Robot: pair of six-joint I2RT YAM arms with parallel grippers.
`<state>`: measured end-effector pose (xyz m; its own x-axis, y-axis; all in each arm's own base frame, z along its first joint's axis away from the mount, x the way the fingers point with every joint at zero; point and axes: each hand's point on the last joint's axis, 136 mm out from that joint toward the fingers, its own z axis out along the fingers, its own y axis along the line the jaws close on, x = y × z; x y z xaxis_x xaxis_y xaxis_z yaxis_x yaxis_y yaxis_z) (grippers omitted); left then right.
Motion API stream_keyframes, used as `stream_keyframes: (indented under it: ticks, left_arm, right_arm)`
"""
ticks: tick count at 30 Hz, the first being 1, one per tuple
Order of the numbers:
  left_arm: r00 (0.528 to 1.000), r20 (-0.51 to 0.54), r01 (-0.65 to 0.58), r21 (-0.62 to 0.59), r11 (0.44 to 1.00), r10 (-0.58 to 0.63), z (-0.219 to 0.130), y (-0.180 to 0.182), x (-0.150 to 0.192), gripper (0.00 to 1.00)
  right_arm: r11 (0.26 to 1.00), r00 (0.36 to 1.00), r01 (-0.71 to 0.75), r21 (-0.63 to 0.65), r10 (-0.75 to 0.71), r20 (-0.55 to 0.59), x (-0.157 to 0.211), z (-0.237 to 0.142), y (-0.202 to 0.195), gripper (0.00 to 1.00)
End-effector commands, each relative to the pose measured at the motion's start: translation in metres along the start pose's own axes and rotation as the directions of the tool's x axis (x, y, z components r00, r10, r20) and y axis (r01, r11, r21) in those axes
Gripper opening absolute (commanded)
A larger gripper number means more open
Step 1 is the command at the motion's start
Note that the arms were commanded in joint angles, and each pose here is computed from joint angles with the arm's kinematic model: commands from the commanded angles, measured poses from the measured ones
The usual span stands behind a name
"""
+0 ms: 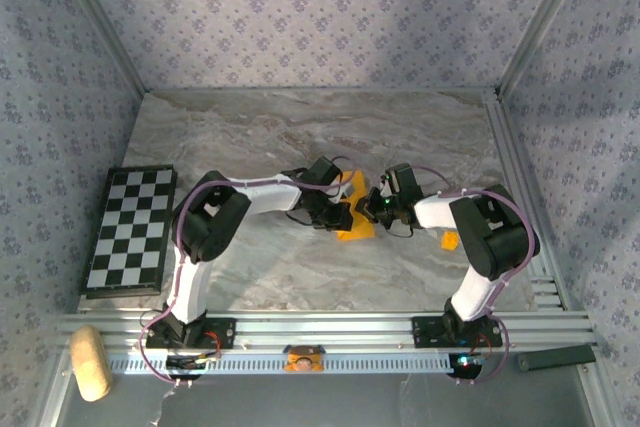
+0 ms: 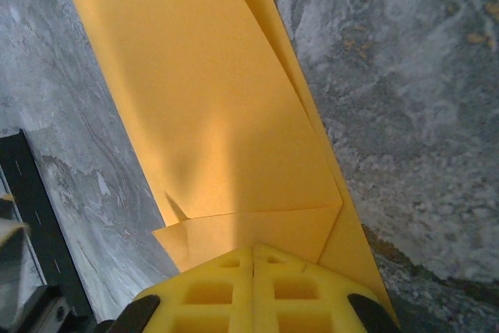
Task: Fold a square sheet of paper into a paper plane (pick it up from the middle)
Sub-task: Fold the triangle a second time at the center of the table.
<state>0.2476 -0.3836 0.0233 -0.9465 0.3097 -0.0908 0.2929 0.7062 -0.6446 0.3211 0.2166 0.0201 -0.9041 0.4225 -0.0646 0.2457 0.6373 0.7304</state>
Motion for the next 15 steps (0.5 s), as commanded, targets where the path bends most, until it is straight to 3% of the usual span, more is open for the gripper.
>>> stream_keyframes:
  ticks: [1, 15]
  left_arm:
    - [1.0, -0.005, 0.012, -0.017, 1.0, -0.012, 0.001, 0.01, 0.008, 0.07]
    - [0.997, -0.017, 0.069, 0.005, 0.998, -0.069, -0.003, 0.019, 0.034, 0.07]
  right_arm:
    - [0.99, 0.998, -0.046, 0.135, 0.051, -0.028, 0.016, 0.004, -0.041, 0.04]
    - [0.988, 0.998, -0.053, 0.148, 0.058, -0.027, 0.015, 0.003, -0.047, 0.04]
